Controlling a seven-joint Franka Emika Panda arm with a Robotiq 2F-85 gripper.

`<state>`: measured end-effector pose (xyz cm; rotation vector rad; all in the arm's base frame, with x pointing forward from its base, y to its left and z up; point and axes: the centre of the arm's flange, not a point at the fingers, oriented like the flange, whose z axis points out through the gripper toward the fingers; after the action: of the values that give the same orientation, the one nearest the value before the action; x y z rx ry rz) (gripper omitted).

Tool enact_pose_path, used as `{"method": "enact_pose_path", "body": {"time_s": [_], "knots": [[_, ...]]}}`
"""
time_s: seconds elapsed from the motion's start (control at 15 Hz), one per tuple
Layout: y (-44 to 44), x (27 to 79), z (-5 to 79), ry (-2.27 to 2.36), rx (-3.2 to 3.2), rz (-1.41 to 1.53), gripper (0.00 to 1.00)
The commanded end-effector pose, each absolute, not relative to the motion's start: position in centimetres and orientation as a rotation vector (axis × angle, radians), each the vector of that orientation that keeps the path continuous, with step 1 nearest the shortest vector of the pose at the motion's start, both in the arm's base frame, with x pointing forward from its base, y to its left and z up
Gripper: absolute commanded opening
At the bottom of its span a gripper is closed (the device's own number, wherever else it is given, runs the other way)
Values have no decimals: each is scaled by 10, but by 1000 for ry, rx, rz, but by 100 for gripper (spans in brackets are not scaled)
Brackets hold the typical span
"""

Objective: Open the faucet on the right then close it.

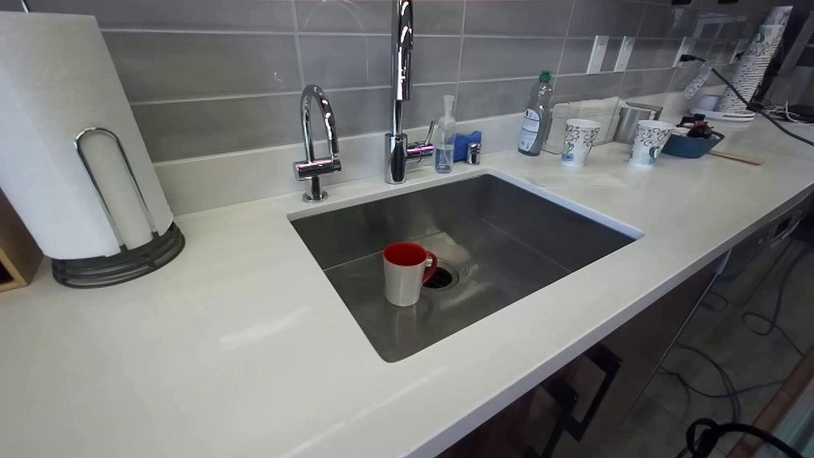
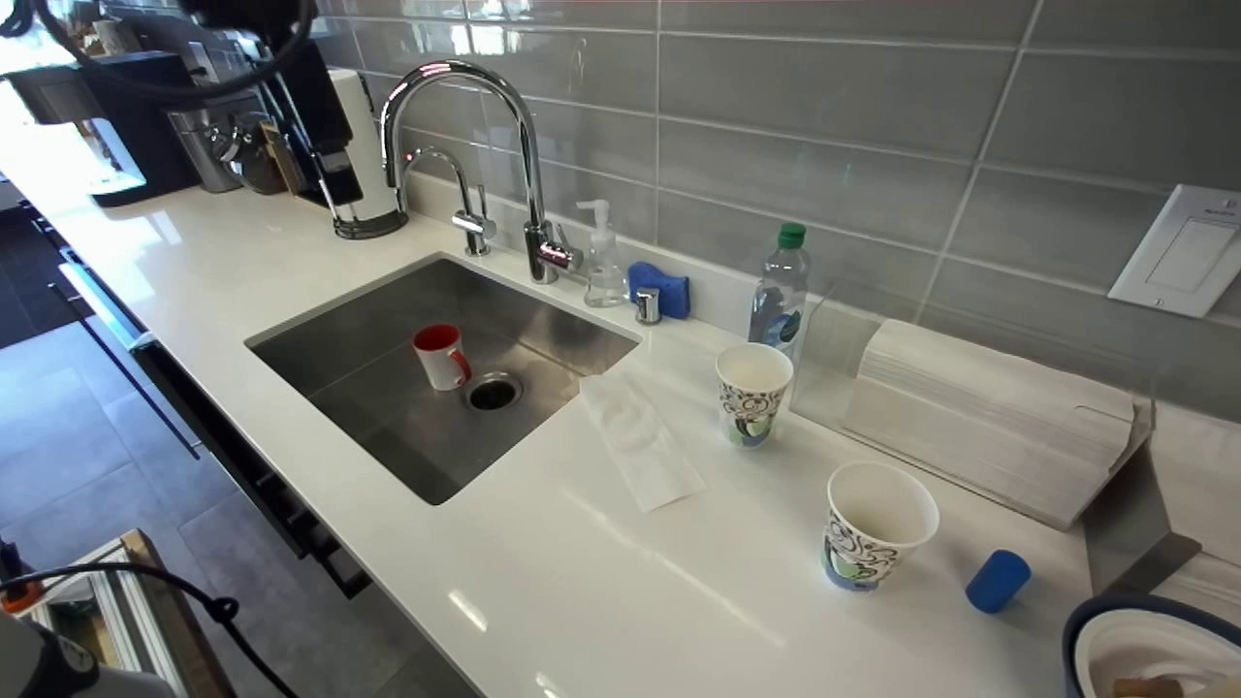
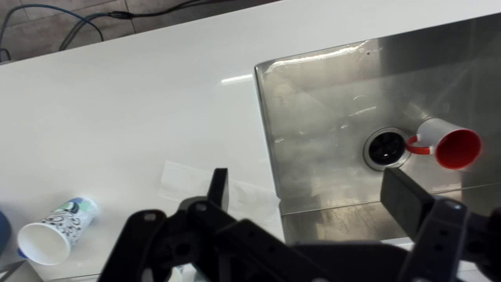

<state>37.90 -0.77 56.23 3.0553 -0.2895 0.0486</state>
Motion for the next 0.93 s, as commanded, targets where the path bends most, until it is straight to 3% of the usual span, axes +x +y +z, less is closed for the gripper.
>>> {"method": "enact_pose_path", "body": {"time_s": [0.0, 0.53, 0.6, 0.67, 0.87], "knots": [[55, 419, 546, -196, 3112, 28, 100], [80, 525, 534, -80, 3120, 240, 100], [79, 538, 530, -37, 3110, 292, 75], [80, 550, 525, -29, 3114, 280, 74], [87, 586, 509, 40, 3120, 373, 53]]}}
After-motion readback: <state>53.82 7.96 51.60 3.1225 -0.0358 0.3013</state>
